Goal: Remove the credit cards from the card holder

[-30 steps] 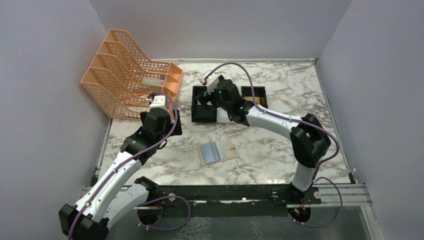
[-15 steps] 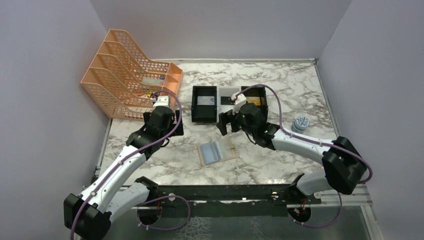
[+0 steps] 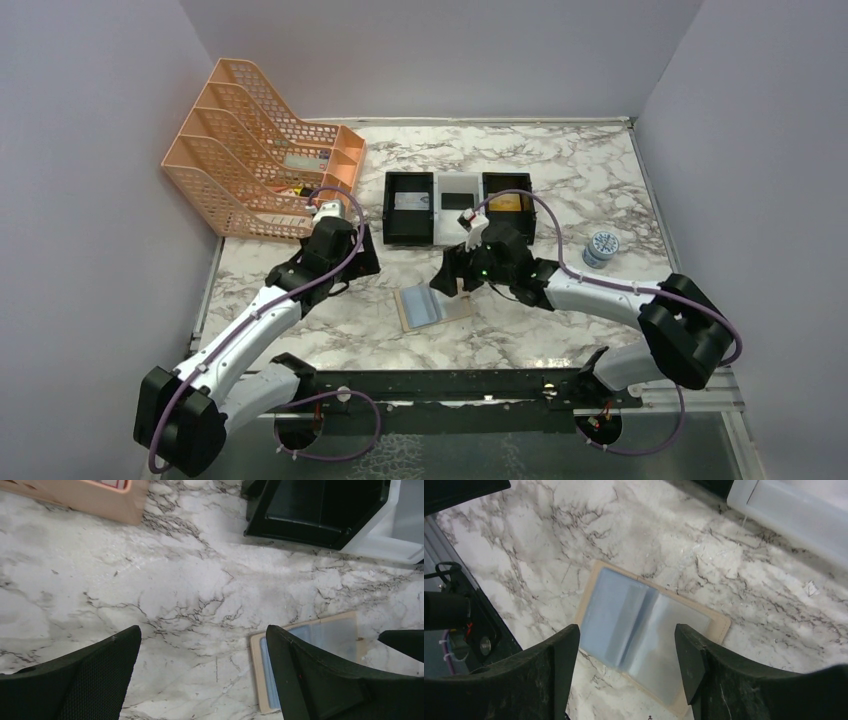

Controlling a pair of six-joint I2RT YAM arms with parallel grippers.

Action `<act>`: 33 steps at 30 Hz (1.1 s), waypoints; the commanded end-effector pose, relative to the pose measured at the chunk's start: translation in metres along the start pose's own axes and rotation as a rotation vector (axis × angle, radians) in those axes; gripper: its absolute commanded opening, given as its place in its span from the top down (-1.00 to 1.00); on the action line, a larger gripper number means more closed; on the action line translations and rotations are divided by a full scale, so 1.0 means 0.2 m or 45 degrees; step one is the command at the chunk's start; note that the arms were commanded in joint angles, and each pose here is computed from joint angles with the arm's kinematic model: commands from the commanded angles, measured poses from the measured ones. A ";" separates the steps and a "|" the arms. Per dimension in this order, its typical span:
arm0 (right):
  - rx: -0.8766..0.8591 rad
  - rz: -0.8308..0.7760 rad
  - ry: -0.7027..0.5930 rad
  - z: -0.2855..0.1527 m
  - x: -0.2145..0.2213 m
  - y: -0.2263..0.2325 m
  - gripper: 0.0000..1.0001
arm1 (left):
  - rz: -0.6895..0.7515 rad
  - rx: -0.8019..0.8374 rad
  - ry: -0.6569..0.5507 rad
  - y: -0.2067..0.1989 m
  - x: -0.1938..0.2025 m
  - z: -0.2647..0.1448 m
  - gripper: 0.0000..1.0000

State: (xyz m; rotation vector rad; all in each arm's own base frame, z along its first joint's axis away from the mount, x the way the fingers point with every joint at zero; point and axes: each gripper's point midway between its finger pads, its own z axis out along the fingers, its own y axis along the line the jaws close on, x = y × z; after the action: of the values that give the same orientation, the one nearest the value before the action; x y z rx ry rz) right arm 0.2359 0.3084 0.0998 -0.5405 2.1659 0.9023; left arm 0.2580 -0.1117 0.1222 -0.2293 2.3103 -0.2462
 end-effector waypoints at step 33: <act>0.201 -0.158 0.345 0.25 0.24 0.13 -0.20 | -0.163 0.052 -0.048 0.04 0.10 0.00 -0.98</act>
State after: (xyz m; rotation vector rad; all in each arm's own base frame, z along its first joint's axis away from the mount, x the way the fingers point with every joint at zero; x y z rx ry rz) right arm 0.2116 0.3475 0.0498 -0.6971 2.4073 0.6688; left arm 0.2412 -0.1167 0.1064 -0.3142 2.2831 -0.3752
